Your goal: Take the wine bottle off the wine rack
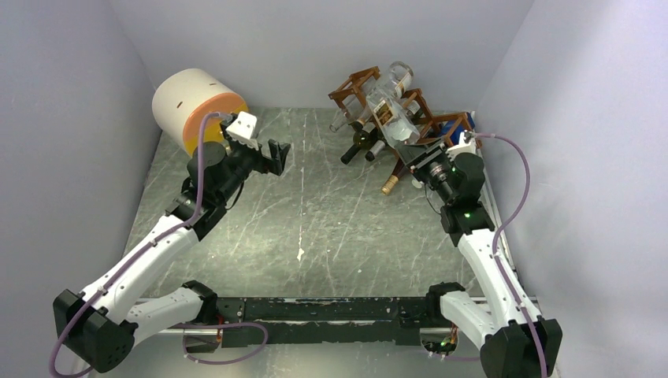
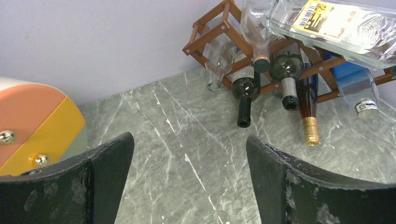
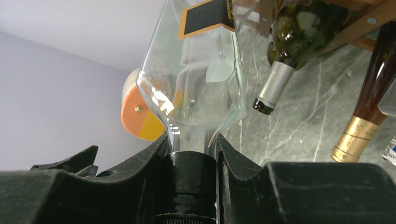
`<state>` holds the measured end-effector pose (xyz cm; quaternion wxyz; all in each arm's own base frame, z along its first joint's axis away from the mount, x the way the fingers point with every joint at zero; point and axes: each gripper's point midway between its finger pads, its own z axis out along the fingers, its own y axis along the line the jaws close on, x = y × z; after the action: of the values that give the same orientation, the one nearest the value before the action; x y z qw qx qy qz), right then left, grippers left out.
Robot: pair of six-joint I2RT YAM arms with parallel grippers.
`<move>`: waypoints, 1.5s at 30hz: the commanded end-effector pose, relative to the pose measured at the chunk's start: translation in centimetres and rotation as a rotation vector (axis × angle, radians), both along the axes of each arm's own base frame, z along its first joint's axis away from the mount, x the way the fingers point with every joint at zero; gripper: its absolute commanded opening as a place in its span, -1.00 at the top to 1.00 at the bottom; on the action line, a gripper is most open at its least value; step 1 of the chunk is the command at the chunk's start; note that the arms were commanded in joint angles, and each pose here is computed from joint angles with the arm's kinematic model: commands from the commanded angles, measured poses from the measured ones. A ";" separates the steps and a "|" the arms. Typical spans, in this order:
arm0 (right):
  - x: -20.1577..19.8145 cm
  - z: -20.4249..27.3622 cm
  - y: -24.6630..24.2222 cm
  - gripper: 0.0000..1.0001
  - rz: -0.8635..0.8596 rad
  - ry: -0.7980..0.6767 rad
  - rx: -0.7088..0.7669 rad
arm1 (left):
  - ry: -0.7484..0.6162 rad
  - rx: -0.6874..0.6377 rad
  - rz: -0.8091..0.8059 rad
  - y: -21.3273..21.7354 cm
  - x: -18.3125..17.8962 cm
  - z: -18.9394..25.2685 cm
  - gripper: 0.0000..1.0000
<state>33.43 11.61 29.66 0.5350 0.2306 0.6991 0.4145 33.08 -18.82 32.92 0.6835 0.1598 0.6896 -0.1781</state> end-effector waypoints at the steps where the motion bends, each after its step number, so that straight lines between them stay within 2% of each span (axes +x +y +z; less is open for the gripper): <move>1: 0.4 6.1 0.1 1.00 -0.001 -0.182 0.045 | -0.006 -0.039 -0.046 -1.2 -0.2 1.4 -0.87; 5: 0.3 5.4 1.2 1.00 0.067 -0.184 0.098 | 0.068 -0.099 -0.118 -3.5 0.3 -0.2 -0.87; 7: 0.2 5.1 1.1 1.00 0.060 -0.180 0.100 | 0.111 -0.126 -0.231 -6.0 0.1 -0.4 -0.87; 12: -0.6 6.2 0.9 1.00 0.056 -0.214 0.115 | 0.129 -0.155 -0.377 -9.4 0.5 0.5 -0.87; 22: -2.2 7.8 0.8 1.00 0.066 -0.259 0.171 | 0.136 -0.211 -0.401 -11.2 1.2 0.0 -0.87; 27: -2.9 9.2 1.1 1.00 0.093 -0.279 0.179 | 0.092 -0.211 -0.410 -11.3 1.2 0.9 -0.87; 32: -3.5 10.1 1.8 1.00 0.143 -0.289 0.186 | -0.001 -0.164 -0.453 -11.3 0.5 2.2 -0.87; 36: -3.8 10.2 2.5 1.00 0.192 -0.268 0.176 | -0.126 -0.115 -0.517 -11.3 -1.0 3.5 -0.87; 45: -5.2 8.8 5.1 1.00 0.379 -0.164 0.151 | -0.340 0.217 -0.646 -11.8 -3.8 3.3 -0.86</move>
<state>30.38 15.16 31.42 0.4485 0.1990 0.6992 0.5200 31.49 -30.18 34.78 0.6583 0.3664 0.5685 -0.3305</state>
